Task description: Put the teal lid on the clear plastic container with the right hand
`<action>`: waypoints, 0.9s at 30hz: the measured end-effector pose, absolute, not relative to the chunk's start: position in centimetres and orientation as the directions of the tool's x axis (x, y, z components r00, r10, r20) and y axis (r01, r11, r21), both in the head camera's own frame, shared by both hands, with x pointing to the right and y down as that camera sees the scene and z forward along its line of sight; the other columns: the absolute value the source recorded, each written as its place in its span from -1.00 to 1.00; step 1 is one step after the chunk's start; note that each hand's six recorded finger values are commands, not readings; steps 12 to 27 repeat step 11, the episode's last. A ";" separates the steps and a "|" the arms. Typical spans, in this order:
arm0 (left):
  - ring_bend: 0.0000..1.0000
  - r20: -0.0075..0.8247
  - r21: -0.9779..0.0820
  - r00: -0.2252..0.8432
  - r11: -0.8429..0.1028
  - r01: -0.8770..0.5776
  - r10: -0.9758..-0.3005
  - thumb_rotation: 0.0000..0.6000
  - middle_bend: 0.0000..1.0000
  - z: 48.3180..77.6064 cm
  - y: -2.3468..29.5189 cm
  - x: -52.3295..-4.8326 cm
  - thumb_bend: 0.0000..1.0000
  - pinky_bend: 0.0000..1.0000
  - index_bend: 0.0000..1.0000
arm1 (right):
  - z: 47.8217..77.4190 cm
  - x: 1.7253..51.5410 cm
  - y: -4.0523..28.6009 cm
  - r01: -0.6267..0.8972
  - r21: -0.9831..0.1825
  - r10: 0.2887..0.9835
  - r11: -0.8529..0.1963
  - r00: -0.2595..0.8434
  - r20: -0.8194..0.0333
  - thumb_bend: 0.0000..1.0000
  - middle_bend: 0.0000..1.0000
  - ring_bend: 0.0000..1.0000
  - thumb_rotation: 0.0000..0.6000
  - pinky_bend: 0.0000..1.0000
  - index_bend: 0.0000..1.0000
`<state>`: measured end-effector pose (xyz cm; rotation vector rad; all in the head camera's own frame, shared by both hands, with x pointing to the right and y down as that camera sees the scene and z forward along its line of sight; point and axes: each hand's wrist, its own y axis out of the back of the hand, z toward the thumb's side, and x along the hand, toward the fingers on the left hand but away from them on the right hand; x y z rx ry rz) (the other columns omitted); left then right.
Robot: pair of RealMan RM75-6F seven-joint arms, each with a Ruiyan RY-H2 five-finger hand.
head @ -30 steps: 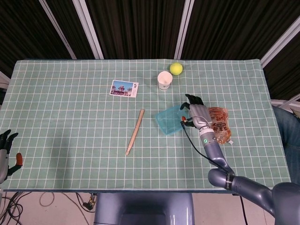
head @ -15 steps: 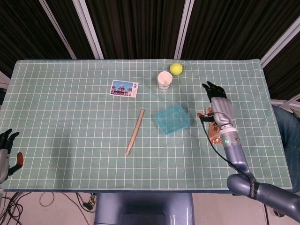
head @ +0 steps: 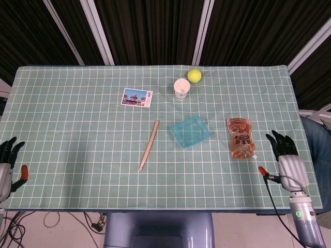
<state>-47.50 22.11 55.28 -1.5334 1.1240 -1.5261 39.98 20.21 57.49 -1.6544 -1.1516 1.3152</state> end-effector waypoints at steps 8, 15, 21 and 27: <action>-1.00 0.377 -0.924 -0.020 -0.374 -0.073 -0.926 1.00 -1.00 54.9 22.3 -47.0 0.14 -1.00 -0.76 | 56.7 40.3 23.2 0.152 -0.932 0.938 -0.328 0.167 -0.303 -0.47 -1.00 -1.00 1.00 -1.00 -0.89; -1.00 0.385 -0.921 -0.022 -0.382 -0.076 -0.923 1.00 -1.00 54.9 22.4 -47.1 0.14 -1.00 -0.76 | 56.5 40.0 23.7 0.142 -0.935 0.937 -0.325 0.183 -0.298 -0.47 -1.00 -1.00 1.00 -1.00 -0.89; -1.00 0.385 -0.921 -0.022 -0.382 -0.076 -0.923 1.00 -1.00 54.9 22.4 -47.1 0.14 -1.00 -0.76 | 56.5 40.0 23.7 0.142 -0.935 0.937 -0.325 0.183 -0.298 -0.47 -1.00 -1.00 1.00 -1.00 -0.89; -1.00 0.385 -0.921 -0.022 -0.382 -0.076 -0.923 1.00 -1.00 54.9 22.4 -47.1 0.14 -1.00 -0.76 | 56.5 40.0 23.7 0.142 -0.935 0.937 -0.325 0.183 -0.298 -0.47 -1.00 -1.00 1.00 -1.00 -0.89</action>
